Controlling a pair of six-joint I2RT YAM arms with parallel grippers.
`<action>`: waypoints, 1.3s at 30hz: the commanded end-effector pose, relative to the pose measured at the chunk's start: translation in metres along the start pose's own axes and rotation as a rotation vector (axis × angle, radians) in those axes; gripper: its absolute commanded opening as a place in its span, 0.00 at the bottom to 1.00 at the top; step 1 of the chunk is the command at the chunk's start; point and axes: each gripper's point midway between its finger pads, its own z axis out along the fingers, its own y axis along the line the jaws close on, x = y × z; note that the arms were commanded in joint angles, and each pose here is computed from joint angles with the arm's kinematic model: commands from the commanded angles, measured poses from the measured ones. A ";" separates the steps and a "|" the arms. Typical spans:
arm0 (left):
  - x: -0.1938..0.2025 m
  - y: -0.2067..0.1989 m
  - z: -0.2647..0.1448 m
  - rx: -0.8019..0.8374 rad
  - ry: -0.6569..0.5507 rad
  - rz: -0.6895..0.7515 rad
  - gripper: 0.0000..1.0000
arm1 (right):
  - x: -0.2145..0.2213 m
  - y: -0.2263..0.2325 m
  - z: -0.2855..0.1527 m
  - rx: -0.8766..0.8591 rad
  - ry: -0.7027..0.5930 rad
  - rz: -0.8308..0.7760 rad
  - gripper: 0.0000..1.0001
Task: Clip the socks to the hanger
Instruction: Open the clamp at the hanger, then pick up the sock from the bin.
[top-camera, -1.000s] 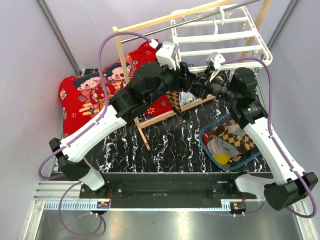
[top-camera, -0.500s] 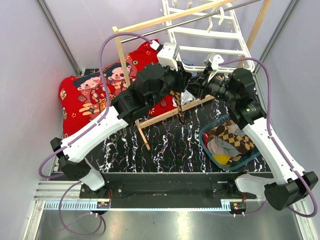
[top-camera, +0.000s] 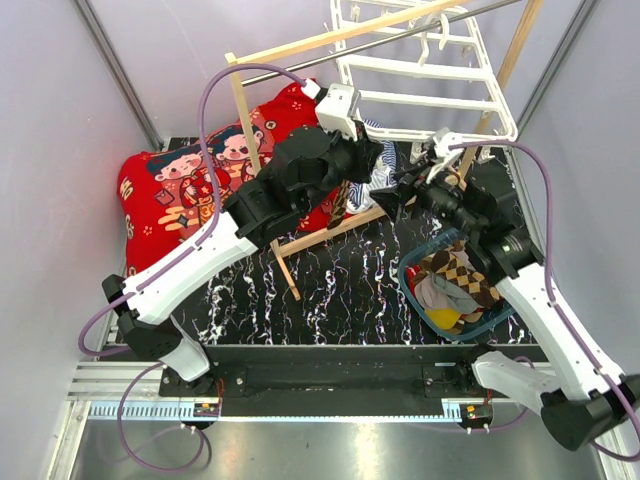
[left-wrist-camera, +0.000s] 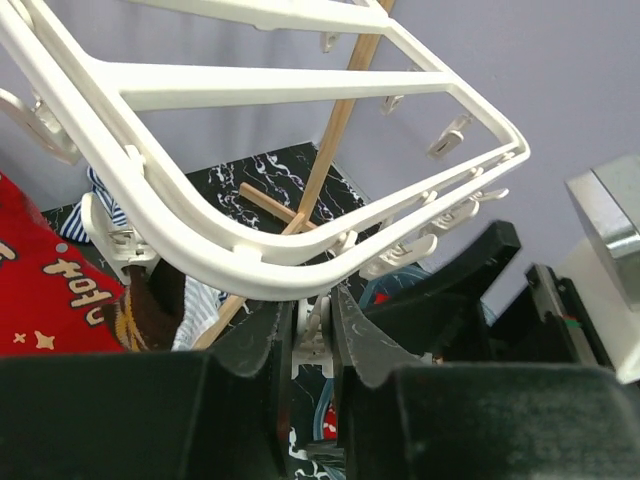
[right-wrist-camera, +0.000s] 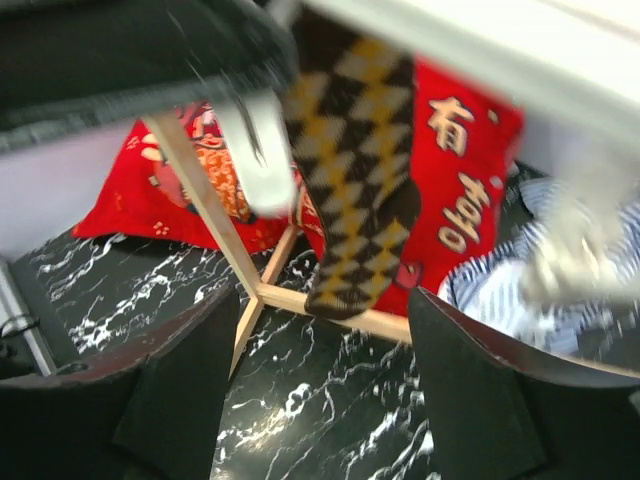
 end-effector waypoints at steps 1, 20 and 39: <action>-0.011 0.000 0.003 -0.004 -0.058 0.018 0.12 | 0.028 -0.021 -0.037 0.232 0.083 0.135 0.80; -0.003 -0.006 0.005 0.044 -0.076 0.004 0.13 | 0.167 -0.122 -0.187 1.186 0.425 0.504 0.89; -0.016 -0.008 -0.011 0.081 -0.123 -0.023 0.14 | 0.233 -0.307 -0.251 1.747 0.287 0.809 0.77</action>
